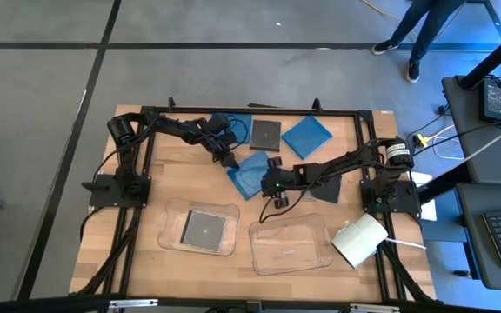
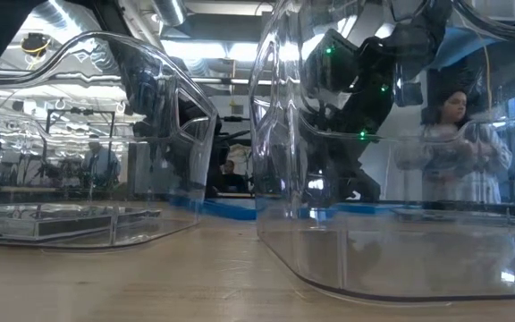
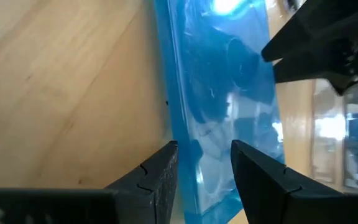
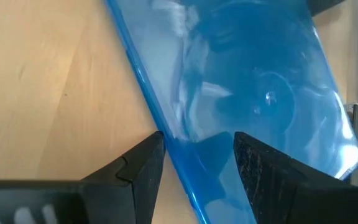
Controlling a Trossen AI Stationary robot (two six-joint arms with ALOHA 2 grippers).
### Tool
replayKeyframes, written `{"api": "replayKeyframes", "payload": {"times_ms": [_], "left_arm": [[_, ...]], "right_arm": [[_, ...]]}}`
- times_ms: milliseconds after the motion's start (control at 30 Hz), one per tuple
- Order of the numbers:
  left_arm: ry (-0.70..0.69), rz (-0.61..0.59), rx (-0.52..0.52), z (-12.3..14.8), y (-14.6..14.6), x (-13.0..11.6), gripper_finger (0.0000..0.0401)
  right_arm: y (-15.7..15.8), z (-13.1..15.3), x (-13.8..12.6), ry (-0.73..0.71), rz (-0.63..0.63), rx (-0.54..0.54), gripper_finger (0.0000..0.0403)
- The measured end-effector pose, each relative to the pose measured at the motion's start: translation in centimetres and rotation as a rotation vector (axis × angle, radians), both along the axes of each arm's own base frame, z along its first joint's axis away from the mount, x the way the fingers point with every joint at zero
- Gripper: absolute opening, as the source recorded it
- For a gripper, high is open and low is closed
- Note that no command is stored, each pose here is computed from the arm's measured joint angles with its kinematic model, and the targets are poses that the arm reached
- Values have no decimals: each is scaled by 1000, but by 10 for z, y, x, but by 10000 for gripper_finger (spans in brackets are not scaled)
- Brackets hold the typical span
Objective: Pick & place jewel cases by type
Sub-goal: Put the bottom blue CD case into the right transparent bin
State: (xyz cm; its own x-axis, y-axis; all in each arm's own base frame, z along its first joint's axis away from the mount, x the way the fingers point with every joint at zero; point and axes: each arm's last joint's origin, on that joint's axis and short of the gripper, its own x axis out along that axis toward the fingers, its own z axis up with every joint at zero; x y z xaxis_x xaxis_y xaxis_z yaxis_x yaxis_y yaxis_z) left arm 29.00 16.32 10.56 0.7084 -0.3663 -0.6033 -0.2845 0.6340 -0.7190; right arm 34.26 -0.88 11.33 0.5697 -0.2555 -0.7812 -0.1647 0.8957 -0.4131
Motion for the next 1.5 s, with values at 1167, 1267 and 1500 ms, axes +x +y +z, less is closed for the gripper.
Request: {"api": "replayKeyframes", "payload": {"times_ms": [1167,1267,1500], "left_arm": [[-123,-108,-193,7,-4,3,143],[-124,-108,-195,7,-4,3,143],[-123,-108,-198,7,-4,3,143]], "right_arm": [[-2,1,2,-27,35,41,199],[-2,1,2,-28,32,37,199],[-2,2,4,-49,32,36,199]]}}
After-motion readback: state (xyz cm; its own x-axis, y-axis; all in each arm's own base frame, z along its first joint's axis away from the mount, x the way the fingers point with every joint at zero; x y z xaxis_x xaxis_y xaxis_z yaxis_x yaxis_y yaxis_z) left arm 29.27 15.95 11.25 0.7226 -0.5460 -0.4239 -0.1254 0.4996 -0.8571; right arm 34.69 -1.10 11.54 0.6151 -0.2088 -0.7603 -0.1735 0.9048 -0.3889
